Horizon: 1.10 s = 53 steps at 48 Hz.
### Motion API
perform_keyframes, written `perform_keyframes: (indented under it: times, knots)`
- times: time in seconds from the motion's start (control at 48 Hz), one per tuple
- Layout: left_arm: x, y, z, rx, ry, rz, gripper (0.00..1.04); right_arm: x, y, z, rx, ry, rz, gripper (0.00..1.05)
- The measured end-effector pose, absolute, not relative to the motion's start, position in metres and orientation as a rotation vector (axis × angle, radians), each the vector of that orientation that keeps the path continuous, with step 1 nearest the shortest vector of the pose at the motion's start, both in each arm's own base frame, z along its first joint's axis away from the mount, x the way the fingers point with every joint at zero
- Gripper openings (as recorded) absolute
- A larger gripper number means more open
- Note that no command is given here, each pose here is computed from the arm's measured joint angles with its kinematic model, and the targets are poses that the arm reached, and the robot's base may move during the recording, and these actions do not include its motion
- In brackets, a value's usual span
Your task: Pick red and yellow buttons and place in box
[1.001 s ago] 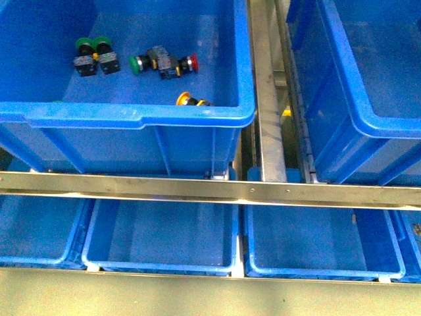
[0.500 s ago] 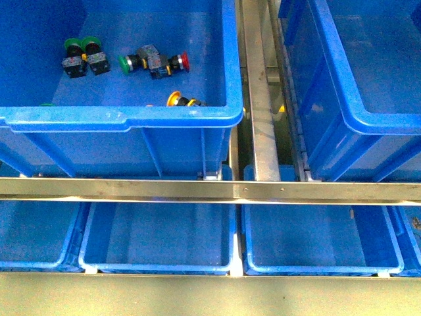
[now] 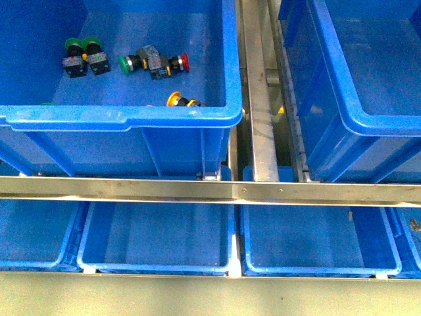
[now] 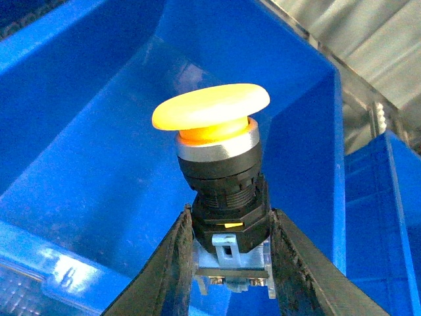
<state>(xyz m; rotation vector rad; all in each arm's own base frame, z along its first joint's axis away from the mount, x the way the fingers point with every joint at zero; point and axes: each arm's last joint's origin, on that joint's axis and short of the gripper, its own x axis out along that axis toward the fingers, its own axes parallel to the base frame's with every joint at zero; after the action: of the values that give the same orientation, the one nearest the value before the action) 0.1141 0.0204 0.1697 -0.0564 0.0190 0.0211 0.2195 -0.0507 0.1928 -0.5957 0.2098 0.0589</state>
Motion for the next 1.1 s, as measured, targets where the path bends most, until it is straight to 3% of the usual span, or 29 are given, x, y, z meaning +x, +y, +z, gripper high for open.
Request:
perform_keyframes:
  times: [0.146,0.354,1.105]
  knots:
    - [0.109,0.013,0.173,-0.018,-0.022,0.016,0.33,0.218,-0.046,0.197,-0.572,0.183,0.072,0.26]
    - [0.102,0.001,0.169,-0.014,0.011,-0.004,0.03,0.214,-0.043,0.189,-0.541,0.213,0.064,0.26]
    - [0.097,0.000,0.169,-0.010,-0.004,0.003,0.03,0.220,-0.022,0.176,-0.509,0.221,0.124,0.26]
